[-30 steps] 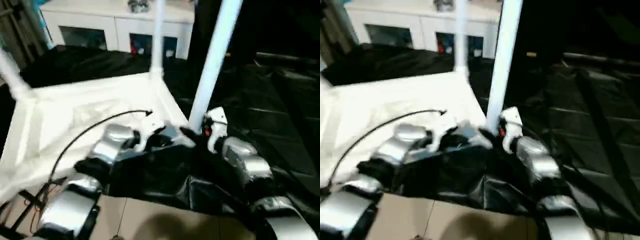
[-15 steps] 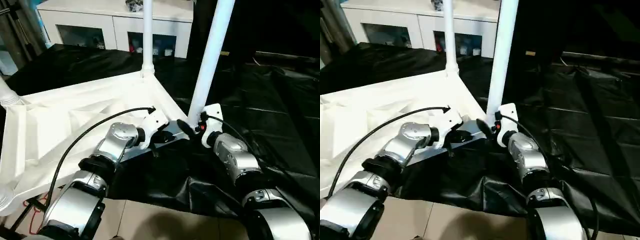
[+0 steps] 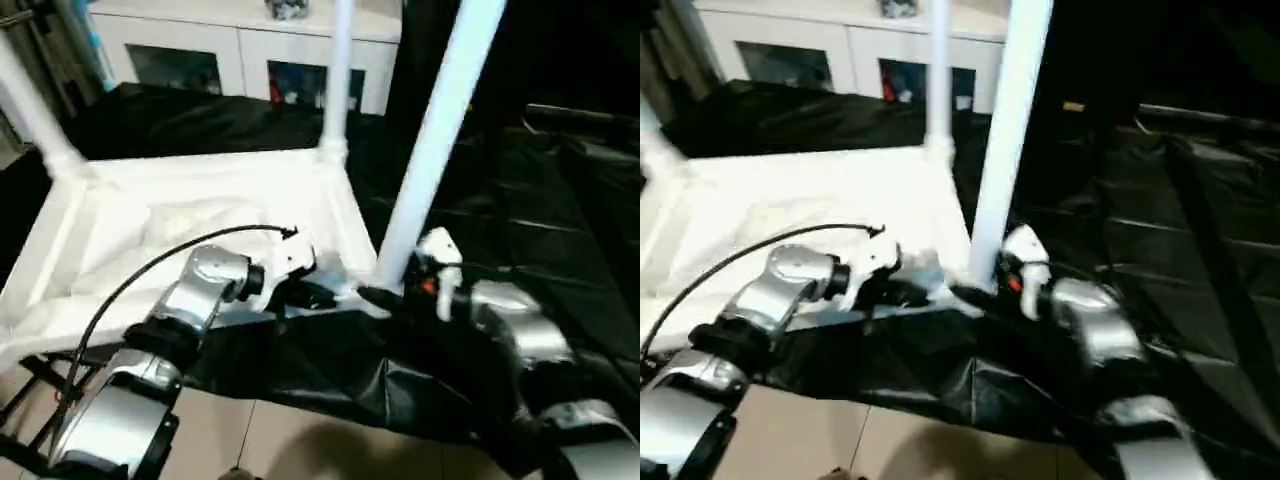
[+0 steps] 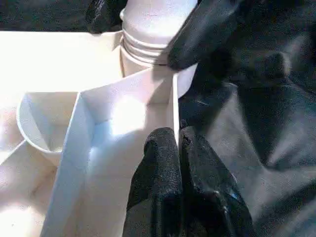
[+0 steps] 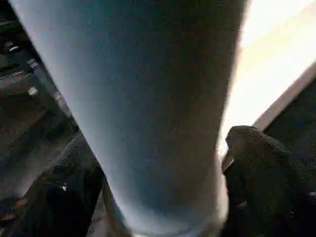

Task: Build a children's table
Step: Rotate leg to tighten

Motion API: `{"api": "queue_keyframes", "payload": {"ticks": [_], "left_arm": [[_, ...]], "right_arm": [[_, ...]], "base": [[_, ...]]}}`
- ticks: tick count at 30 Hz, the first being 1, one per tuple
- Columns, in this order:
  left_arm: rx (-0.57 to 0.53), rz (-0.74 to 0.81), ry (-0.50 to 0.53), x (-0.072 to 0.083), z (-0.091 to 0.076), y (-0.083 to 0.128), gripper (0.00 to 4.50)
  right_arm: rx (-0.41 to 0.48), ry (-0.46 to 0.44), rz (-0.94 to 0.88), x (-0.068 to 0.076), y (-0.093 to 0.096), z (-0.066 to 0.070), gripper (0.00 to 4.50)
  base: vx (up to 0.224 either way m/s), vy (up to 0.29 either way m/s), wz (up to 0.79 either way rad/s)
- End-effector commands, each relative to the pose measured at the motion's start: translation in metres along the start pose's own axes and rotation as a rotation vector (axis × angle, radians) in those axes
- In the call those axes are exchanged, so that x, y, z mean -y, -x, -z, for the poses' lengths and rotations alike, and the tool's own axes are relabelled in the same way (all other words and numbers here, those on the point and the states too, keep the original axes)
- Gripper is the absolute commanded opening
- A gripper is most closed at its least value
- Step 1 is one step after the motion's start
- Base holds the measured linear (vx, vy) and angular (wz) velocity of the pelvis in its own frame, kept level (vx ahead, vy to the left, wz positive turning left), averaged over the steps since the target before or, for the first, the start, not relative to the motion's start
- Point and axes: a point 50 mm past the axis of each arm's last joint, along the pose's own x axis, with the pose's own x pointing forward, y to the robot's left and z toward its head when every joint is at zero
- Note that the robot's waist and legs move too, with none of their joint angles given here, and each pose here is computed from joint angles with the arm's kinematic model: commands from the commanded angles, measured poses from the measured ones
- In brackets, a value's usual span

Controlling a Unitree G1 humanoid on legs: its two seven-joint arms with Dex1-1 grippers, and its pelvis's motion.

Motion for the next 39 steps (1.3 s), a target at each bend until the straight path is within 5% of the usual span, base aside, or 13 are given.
{"api": "queue_keyframes", "payload": {"ticks": [1,8,22,29,35,39], "left_arm": [[0.013,0.058,-0.049,0.005,-0.007,-0.007,0.00],[0.002,0.080,-0.047,0.005,-0.005,-0.003,0.00],[0.033,-0.011,-0.025,0.000,-0.010,-0.009,0.00],[0.052,-0.230,0.014,-0.016,-0.027,-0.029,0.00],[0.070,-0.316,0.036,-0.020,-0.039,-0.042,0.00],[0.081,-0.310,0.028,-0.018,-0.043,-0.048,0.00]], "right_arm": [[-0.062,-0.014,-0.100,-0.012,-0.005,0.011,4.05],[-0.076,-0.032,-0.121,-0.014,-0.001,0.013,3.90],[-0.038,-0.055,-0.038,-0.013,-0.011,0.011,2.77],[-0.052,-0.177,0.359,0.002,-0.039,0.017,2.68],[-0.046,-0.261,0.508,-0.002,-0.063,0.016,2.67],[-0.023,-0.230,0.537,-0.003,-0.071,0.010,2.67]], "base": [[0.000,0.000,0.00],[0.000,0.000,0.00],[0.000,0.000,0.00],[0.000,0.000,0.00],[0.000,0.000,0.00],[0.000,0.000,0.00]]}}
